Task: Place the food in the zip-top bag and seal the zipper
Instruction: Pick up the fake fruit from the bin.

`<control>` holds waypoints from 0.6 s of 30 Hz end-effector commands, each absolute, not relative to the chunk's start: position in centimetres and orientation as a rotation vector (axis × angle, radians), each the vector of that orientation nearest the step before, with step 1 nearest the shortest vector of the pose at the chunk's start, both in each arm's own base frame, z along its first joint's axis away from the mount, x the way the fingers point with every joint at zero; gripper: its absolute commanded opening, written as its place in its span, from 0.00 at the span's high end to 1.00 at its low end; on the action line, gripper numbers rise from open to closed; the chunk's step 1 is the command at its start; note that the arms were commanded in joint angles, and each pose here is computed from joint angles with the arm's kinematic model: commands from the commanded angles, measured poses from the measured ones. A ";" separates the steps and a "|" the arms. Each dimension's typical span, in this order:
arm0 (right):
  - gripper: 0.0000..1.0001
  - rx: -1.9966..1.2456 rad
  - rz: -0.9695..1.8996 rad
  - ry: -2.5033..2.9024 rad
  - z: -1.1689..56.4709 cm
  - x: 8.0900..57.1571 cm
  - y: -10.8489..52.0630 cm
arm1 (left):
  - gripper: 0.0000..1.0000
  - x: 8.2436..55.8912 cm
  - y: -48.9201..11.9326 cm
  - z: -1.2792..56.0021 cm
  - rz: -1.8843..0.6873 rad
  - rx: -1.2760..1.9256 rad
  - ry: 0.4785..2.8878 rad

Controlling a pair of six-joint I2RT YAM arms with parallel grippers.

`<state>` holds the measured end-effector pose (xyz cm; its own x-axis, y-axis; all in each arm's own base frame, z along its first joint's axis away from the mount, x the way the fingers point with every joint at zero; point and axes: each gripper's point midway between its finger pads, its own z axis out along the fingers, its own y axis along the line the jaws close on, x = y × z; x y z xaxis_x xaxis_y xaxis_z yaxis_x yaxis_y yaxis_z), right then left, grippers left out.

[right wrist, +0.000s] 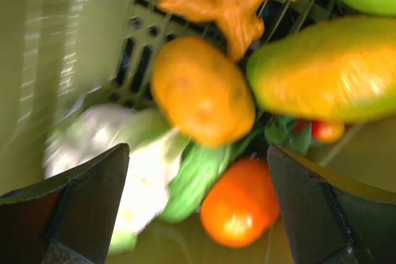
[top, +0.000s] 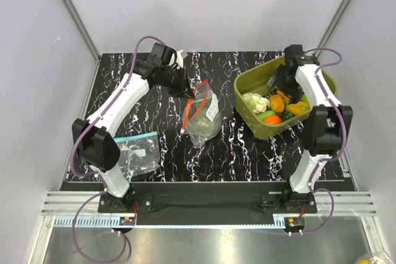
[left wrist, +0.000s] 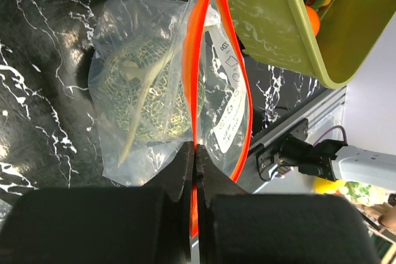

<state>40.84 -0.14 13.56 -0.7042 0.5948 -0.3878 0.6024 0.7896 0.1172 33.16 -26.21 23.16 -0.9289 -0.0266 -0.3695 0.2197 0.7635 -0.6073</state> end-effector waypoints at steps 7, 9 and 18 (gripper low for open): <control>0.01 0.842 -0.256 2.693 5.9 42.7 -2.1 | 1.00 33.5 -25.5 24.7 -0.920 0.178 2.511; 0.15 0.831 -0.258 2.665 6.3 43.9 -2.3 | 1.00 33.6 -25.1 25.2 -0.883 0.226 2.499; 0.55 0.699 0.060 2.423 19.1 43.9 0.2 | 1.00 33.4 -25.4 28.9 -0.916 0.309 2.412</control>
